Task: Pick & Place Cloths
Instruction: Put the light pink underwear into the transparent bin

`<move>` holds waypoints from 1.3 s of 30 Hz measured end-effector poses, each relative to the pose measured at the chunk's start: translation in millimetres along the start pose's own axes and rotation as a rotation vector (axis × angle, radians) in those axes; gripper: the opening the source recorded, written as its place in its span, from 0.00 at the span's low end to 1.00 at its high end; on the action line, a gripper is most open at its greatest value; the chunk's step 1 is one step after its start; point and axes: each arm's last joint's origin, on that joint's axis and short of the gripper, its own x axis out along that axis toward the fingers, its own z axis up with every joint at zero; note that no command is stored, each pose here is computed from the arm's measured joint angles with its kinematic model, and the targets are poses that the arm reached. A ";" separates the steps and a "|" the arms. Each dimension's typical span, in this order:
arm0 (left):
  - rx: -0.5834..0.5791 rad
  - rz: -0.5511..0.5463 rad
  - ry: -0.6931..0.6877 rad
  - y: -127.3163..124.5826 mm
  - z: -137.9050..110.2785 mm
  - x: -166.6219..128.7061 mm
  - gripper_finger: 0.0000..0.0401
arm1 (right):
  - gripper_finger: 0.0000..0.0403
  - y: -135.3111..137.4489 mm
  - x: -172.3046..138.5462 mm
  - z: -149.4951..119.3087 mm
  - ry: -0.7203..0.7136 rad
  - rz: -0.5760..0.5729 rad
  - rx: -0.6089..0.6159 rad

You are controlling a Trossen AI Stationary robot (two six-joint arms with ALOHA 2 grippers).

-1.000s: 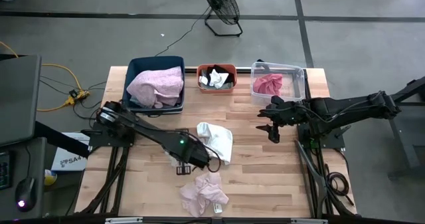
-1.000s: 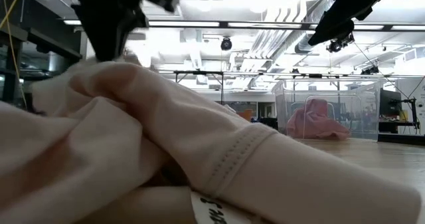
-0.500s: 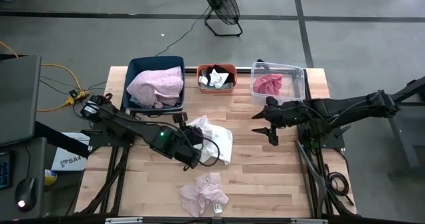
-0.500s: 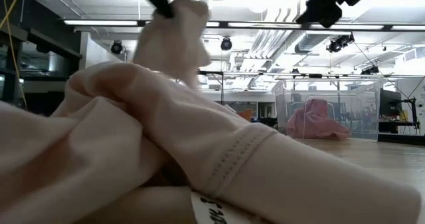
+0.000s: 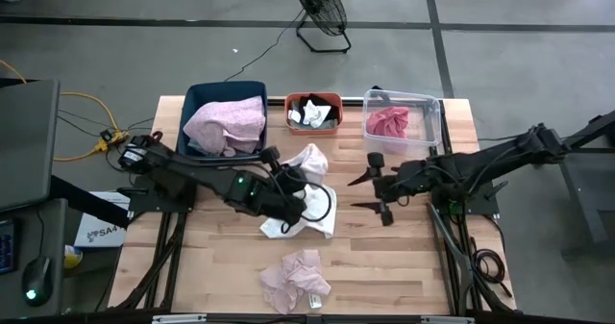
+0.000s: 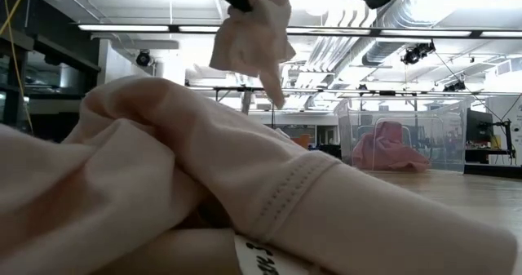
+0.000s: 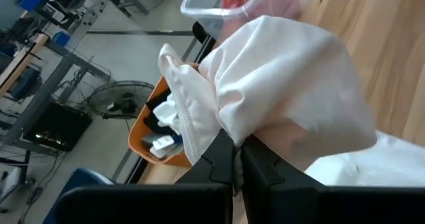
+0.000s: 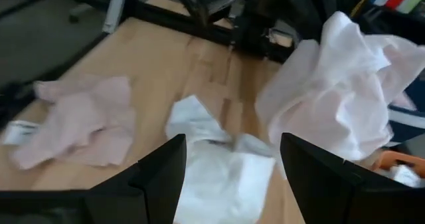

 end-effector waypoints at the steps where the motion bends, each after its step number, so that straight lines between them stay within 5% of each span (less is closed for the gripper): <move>1: -0.001 0.000 -0.006 0.3 1.4 1.1 0.00 | 0.59 -0.8 3.0 -0.4 0.002 -0.016 -0.009; 16: -0.005 -0.003 -0.027 1.7 6.3 4.8 0.01 | 0.60 -15.6 26.8 3.3 -0.076 -0.136 -0.068; 26: -0.014 -0.022 -0.028 1.0 7.0 4.9 0.01 | 0.87 -37.5 37.3 5.2 -0.146 -0.230 -0.058; 31: -0.012 -0.080 -0.063 -1.9 13.3 4.5 0.01 | 0.96 -42.9 53.3 -4.4 -0.131 -0.150 -0.066; 39: 0.004 -0.174 -0.157 -6.1 26.9 2.6 0.01 | 0.94 -45.0 69.0 -10.5 -0.151 -0.107 -0.065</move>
